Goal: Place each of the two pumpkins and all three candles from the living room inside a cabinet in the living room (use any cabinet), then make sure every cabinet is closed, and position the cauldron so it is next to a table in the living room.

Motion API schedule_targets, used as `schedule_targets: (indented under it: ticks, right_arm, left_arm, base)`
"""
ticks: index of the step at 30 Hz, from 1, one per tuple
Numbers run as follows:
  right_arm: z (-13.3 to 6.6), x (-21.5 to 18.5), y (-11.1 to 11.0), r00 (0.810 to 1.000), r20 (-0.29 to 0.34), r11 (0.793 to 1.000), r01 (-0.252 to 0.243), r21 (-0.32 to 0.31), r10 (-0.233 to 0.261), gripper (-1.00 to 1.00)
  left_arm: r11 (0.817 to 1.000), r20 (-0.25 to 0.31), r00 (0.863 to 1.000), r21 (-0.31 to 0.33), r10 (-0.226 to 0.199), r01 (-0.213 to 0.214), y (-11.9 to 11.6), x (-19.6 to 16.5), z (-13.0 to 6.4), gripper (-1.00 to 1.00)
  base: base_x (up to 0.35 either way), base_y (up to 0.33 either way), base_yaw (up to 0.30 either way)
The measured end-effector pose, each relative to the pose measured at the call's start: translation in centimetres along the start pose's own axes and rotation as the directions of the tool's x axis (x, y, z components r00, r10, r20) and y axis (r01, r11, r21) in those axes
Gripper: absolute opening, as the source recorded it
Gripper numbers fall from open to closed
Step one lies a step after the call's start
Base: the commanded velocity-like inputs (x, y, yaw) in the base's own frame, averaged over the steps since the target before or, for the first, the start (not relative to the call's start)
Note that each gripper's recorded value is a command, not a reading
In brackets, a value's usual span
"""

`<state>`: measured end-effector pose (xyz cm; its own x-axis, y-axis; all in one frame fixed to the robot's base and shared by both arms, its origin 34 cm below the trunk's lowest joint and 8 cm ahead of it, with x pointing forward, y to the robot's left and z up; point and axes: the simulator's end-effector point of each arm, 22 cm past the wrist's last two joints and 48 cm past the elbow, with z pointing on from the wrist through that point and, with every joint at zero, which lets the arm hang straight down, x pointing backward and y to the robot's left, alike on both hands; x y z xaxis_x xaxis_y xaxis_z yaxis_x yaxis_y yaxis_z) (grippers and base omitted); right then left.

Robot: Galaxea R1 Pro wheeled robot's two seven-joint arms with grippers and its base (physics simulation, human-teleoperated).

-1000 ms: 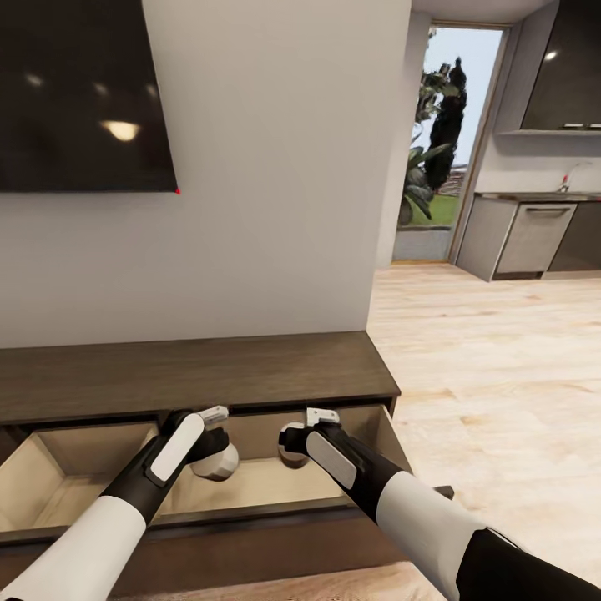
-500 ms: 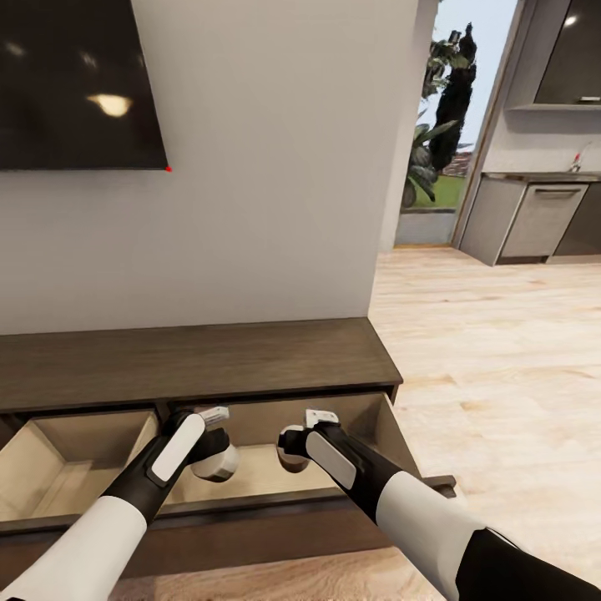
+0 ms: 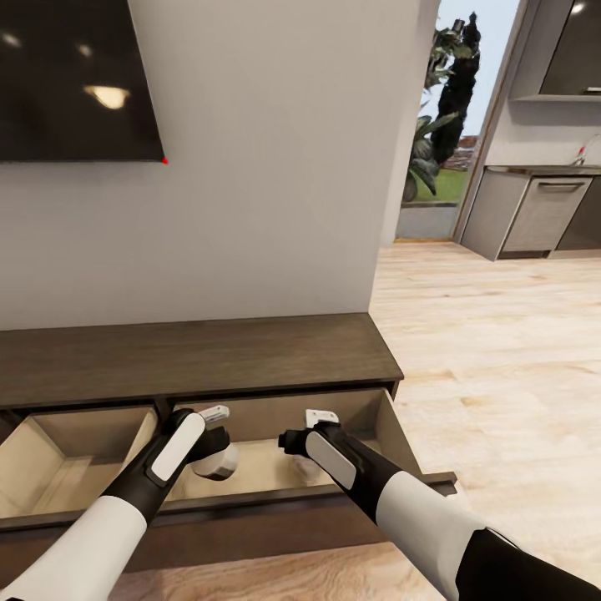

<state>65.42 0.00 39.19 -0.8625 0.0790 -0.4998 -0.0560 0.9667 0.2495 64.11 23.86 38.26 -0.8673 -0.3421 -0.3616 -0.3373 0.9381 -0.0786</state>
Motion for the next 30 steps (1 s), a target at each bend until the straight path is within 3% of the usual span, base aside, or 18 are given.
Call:
schedule_targets:
  ticks: [3, 4, 12, 25, 30]
  right_arm:
    - [0.0, 0.0, 0.0, 1.0, 0.0, 1.0, 0.0, 0.0, 0.0, 1.0]
    - [0.0, 0.0, 0.0, 1.0, 0.0, 1.0, 0.0, 0.0, 0.0, 1.0]
    - [0.0, 0.0, 0.0, 1.0, 0.0, 1.0, 0.0, 0.0, 0.0, 1.0]
    - [-2.4, -2.1, 0.7, 0.999, 0.053, 1.0, 0.013, -0.003, -0.013, 1.0]
    - [-3.3, -2.8, 1.0, 0.997, 0.072, 1.0, 0.018, -0.004, -0.017, 1.0]
  left_arm:
    - [1.0, 0.0, 1.0, 0.002, 0.001, -0.001, 0.0, 0.0, 0.0, -1.0]
    - [1.0, 0.0, 1.0, 0.002, 0.001, -0.001, -0.1, 0.0, 0.0, 1.0]
    - [1.0, 0.006, 1.0, 0.007, -0.003, 0.003, -0.1, -0.2, -0.1, 1.0]
    - [0.999, 0.068, 0.998, 0.031, -0.014, 0.012, -0.7, -2.4, -3.2, 1.0]
    - [0.999, 0.086, 0.996, 0.04, -0.016, 0.013, -0.9, -2.9, -4.3, 1.0]
  base:
    - [0.0, 0.0, 0.0]
    - [0.0, 0.0, 0.0]
    - [0.0, 0.0, 0.0]
    - [-0.001, 0.0, 0.0]
    - [-0.187, 0.0, 0.0]
